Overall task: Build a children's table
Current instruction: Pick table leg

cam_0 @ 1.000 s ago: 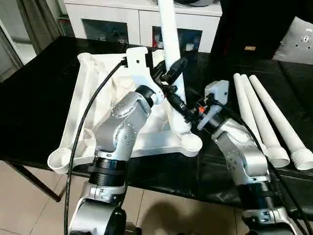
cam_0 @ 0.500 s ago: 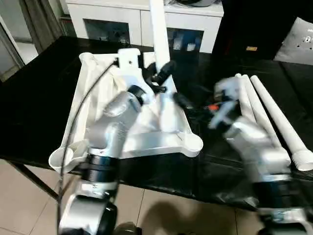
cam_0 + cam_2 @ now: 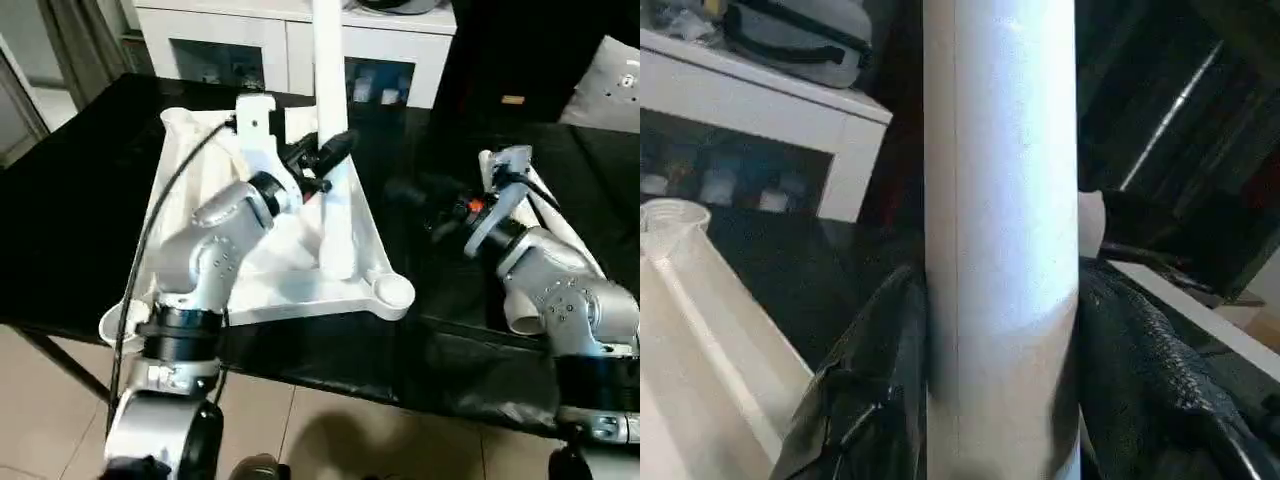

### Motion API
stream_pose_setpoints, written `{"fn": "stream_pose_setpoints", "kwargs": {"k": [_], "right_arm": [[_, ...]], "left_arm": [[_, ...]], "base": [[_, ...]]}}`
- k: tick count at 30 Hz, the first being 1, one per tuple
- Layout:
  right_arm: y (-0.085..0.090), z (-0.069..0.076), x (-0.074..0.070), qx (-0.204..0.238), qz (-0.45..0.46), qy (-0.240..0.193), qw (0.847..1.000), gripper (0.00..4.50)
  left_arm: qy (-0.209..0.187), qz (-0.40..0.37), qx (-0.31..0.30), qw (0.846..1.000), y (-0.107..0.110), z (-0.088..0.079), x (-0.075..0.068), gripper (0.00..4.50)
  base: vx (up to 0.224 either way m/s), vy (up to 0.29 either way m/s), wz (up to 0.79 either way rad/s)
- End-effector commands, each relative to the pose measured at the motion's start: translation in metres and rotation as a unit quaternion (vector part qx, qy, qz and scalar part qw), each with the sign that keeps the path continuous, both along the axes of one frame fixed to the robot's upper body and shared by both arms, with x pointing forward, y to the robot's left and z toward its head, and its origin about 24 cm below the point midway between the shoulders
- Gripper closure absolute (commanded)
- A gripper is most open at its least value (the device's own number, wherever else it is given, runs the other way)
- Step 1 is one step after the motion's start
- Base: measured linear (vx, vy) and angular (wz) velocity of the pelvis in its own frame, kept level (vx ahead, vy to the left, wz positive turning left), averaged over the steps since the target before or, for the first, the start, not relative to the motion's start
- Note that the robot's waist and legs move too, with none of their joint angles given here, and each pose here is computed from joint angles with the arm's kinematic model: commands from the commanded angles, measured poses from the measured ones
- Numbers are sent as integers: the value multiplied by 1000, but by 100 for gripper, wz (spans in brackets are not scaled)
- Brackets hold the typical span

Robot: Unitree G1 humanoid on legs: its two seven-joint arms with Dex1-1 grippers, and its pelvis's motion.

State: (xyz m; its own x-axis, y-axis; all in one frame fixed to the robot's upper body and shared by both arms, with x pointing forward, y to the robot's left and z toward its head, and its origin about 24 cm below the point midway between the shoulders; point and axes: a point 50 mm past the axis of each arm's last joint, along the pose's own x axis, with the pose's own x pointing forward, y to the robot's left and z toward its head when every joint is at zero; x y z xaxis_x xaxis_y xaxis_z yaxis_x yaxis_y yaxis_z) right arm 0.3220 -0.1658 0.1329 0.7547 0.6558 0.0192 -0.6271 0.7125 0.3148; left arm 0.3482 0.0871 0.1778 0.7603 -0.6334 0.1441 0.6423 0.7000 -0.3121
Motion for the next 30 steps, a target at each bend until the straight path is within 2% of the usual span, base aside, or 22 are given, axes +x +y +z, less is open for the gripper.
{"fn": "stream_pose_setpoints", "kwargs": {"k": [1, 4, 5, 6, 8, 11, 21, 25, 30], "right_arm": [[0, 6, 0, 6, 5, -3, 1000, 25], [6, 7, -4, 11, 24, 5, 1000, 25], [7, 7, -4, 2, 20, -1, 1000, 25], [6, 5, -2, -37, -4, -22, 999, 25], [7, 1, -3, -49, -2, -24, 998, 25], [7, 0, -4, -33, -2, -15, 999, 25], [4, 0, -3, -46, -5, -28, 999, 25], [4, -1, -1, -19, -14, -2, 1000, 25], [8, 0, -3, -11, 0, 11, 1000, 25]], "left_arm": [[-8, -8, -8, 1000, 0, 7, 0, 270], [-8, -9, -6, 1000, 0, 6, 0, 270], [-8, -10, -5, 1000, 0, 6, 0, 270], [-7, -11, -4, 1000, -1, 5, -1, 270], [-7, -14, -3, 1000, -2, 5, -1, 270], [-7, -24, -2, 1000, -3, 5, -2, 270], [-3, -30, -7, 1000, -2, 4, -4, 270], [-1, -28, -2, 1000, -3, 2, -5, 270], [-1, -30, 0, 1000, -3, 2, -5, 270]], "base": [[0, 0, 0], [0, 0, 0], [0, 0, 0], [0, 0, 0], [0, 0, 0], [0, 0, 0], [0, 0, 0], [0, 0, 0], [0, 0, 0]]}}
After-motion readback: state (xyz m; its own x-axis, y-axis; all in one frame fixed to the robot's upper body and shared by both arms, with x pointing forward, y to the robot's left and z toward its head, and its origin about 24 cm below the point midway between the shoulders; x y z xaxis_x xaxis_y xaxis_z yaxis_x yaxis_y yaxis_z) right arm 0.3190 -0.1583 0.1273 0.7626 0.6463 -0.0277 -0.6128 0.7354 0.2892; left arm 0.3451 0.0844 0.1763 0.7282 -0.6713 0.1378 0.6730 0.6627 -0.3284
